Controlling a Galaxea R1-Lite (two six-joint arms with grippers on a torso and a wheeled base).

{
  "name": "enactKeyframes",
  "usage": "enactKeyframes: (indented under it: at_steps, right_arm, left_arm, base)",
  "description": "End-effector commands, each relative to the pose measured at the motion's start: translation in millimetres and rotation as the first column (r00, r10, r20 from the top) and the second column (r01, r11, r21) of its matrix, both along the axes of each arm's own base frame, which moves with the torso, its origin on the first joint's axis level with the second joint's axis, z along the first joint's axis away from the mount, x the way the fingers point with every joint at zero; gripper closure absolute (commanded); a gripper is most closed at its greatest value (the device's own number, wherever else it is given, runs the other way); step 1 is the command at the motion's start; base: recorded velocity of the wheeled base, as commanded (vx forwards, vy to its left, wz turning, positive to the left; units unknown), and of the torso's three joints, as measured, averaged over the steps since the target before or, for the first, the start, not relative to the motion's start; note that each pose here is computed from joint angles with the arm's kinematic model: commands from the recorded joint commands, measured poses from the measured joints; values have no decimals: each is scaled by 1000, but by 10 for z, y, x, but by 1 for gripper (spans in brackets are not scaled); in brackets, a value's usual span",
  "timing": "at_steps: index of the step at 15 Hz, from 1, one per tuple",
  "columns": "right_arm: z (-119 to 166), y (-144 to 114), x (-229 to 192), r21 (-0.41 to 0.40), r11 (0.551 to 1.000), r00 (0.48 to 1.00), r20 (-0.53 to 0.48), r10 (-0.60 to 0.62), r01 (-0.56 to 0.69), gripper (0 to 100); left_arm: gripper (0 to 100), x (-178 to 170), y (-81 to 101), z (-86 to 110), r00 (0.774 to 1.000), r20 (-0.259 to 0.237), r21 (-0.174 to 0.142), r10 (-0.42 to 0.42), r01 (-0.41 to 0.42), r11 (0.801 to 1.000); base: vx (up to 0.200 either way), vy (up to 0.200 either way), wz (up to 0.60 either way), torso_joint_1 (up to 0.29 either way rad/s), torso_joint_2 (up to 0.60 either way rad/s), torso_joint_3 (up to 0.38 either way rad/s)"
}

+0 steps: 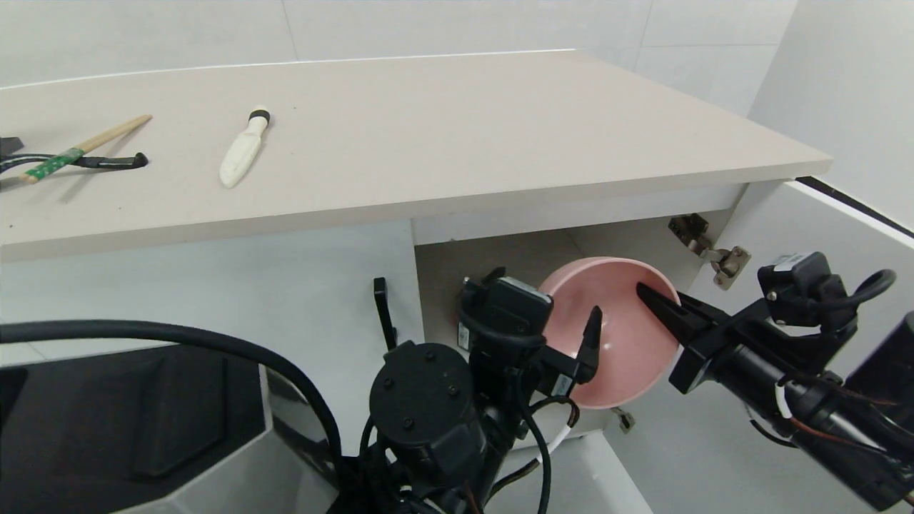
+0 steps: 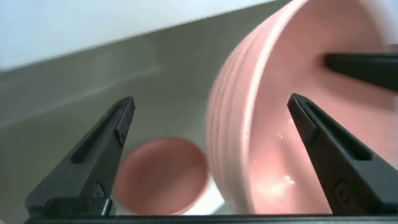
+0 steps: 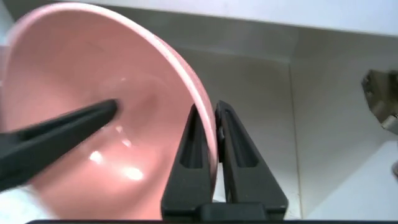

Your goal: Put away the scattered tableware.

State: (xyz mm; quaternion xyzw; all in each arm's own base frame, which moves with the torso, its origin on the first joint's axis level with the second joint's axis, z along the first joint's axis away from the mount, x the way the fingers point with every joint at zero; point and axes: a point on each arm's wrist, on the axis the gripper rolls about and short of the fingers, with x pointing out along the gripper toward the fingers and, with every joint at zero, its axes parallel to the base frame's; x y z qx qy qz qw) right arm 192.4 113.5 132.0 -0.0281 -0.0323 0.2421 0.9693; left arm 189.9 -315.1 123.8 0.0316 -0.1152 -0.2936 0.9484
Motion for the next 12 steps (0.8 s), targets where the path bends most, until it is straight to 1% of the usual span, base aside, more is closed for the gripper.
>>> enactKeyframes:
  at_steps: [1,2,3,4,5,6,7,9,11,12]
  right_arm:
    - [-27,-4,12,-7,1000,1000,-10,-7,7,100]
    - [-47,-18,28,-12,1000,1000,-18,-16,16,100]
    - [-58,-27,40,-14,1000,1000,-22,-22,22,100]
    - [-64,-34,43,-16,1000,999,-25,-25,25,100]
    - [-64,-37,45,-16,1000,999,-25,-25,25,100]
    - [-67,-38,42,-17,1000,999,-26,-25,25,100]
    - [-67,-38,42,-17,1000,999,-26,-25,25,100]
    - [-67,-38,42,-17,1000,999,-26,-25,25,100]
    - [-72,-40,38,-18,1000,999,-29,-25,25,100]
    - [-76,-40,40,-19,999,999,-30,-27,26,100]
  left_arm:
    - [0,-152,202,121,996,3,3,-90,90,996]
    - [0,-214,335,159,989,-6,4,-150,150,989]
    - [0,-255,441,190,980,-11,2,-196,196,981]
    - [0,-281,521,194,971,-19,6,-236,237,972]
    - [0,-306,656,185,953,-29,25,-301,302,953]
    - [0,-325,770,157,936,-41,49,-349,350,935]
    - [0,-333,847,143,924,-49,62,-379,381,922]
    - [0,-353,1085,107,873,-67,103,-484,488,867]
    - [0,-397,1288,96,806,-81,123,-587,592,796]
    - [0,-415,1364,93,779,-85,130,-621,627,768]
  base:
    - [0,0,0,0,0,0]
    - [0,0,0,0,0,0]
    - [0,0,0,0,0,0]
    - [0,0,0,0,0,0]
    - [0,0,0,0,0,0]
    - [0,0,0,0,0,0]
    - [0,0,0,0,0,0]
    - [0,0,0,0,0,0]
    - [0,0,0,0,0,0]
    - [0,0,0,0,0,0]
